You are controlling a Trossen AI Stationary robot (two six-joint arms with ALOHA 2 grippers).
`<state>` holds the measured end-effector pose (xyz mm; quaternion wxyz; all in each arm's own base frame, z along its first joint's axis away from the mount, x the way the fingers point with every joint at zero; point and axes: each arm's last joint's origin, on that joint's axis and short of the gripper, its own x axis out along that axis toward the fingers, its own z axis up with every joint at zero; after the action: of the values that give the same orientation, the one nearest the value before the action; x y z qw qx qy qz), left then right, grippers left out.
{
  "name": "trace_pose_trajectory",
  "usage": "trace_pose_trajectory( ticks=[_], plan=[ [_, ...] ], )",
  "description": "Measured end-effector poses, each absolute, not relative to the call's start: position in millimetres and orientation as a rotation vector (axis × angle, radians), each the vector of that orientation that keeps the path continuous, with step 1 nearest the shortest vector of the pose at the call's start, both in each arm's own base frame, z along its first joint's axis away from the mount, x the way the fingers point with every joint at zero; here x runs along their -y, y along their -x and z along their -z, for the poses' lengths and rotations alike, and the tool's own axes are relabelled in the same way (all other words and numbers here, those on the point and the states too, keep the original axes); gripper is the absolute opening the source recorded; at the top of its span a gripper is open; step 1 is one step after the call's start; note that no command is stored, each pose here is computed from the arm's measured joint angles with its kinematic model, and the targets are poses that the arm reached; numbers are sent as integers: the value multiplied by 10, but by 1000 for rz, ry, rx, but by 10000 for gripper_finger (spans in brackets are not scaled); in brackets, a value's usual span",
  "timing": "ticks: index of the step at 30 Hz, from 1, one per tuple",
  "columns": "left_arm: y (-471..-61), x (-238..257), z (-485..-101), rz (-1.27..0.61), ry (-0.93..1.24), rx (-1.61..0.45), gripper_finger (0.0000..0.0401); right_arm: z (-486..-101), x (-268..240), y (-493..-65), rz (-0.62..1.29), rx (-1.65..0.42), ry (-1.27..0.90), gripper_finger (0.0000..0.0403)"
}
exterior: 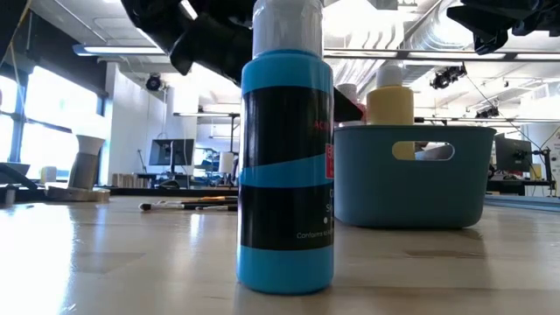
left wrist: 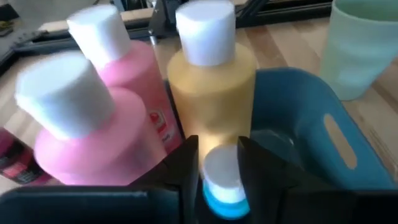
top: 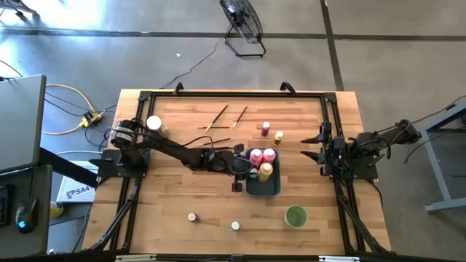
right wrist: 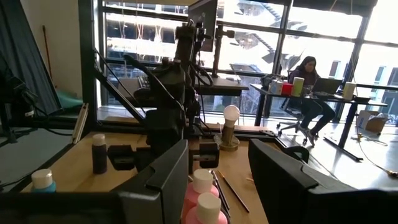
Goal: Pick & Place Paint Supplies
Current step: Put the black and gold paint brush into the green cup
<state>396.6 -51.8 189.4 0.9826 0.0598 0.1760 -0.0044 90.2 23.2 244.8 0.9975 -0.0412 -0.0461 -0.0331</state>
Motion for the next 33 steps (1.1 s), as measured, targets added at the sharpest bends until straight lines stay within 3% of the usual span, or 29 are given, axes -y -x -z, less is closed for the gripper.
trace_pose_trajectory(
  ticks=[11,33],
  plan=[
    [-4015,521,-1823,32,-120,-331,40,-2448,-232,-902,67,92,85,162],
    [-3785,481,-2320,12,-199,-319,35,-2447,-232,-902,66,91,85,162]
  ],
)
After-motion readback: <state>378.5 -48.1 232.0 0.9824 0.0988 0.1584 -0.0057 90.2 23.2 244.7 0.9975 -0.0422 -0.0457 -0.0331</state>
